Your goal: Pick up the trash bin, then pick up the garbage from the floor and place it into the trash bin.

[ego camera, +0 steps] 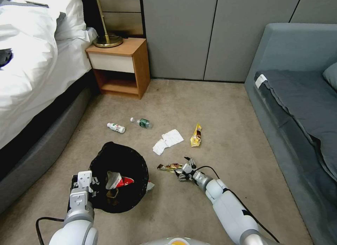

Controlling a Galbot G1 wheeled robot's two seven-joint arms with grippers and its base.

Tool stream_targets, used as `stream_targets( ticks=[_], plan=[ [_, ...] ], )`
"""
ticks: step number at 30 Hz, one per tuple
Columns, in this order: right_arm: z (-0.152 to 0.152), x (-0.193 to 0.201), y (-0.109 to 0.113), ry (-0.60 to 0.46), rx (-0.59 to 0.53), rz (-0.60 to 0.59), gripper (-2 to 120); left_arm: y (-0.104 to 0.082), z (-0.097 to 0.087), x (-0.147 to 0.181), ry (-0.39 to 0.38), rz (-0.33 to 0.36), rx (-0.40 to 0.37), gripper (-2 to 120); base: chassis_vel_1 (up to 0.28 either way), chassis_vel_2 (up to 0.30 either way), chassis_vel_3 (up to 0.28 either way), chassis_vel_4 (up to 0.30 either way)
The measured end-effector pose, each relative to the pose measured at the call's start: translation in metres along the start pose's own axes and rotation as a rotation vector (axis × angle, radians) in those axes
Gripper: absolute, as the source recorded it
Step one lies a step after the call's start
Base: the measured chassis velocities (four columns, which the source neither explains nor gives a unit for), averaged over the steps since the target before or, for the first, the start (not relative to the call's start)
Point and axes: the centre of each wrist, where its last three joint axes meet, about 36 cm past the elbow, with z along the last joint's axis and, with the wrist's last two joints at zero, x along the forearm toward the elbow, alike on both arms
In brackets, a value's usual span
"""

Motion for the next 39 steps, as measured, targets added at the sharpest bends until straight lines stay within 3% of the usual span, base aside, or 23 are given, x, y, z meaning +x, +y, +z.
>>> stream_targets(
  ticks=[5, 7, 9, 11, 20, 32, 39],
  plan=[
    [0.006, -0.003, 0.009, 0.017, -0.053, 0.001, 57, 0.001, 0.0, 0.001, -0.004, 0.001, 0.003, 1, 0.0, 0.0, 0.0, 0.0],
    [0.008, -0.002, 0.01, 0.021, -0.063, 0.003, 54, 0.001, 0.0, 0.002, -0.003, 0.001, 0.003, 1, 0.0, 0.0, 0.0, 0.0],
    [0.011, -0.001, 0.009, 0.026, -0.081, 0.01, 42, 0.002, 0.001, 0.002, -0.004, -0.001, 0.001, 1, 0.0, 0.0, 0.0, 0.0],
    [0.012, 0.0, 0.01, 0.027, -0.085, 0.011, 39, 0.002, 0.001, 0.002, -0.005, -0.001, 0.002, 1, 0.0, 0.0, 0.0, 0.0],
    [0.016, 0.007, 0.01, 0.027, -0.102, 0.032, 3, -0.001, -0.002, 0.0, -0.014, 0.007, 0.008, 1, 0.0, 0.0, 0.0, 0.0],
    [0.015, 0.016, 0.013, 0.002, -0.126, 0.078, 0, -0.005, -0.002, 0.0, -0.014, 0.017, 0.005, 1, 0.0, 0.0, 0.0, 0.0],
    [-0.018, 0.028, 0.005, -0.137, -0.152, 0.167, 0, -0.007, -0.003, -0.002, -0.014, 0.023, 0.002, 1, 0.0, 0.0, 0.0, 0.0]
  ],
)
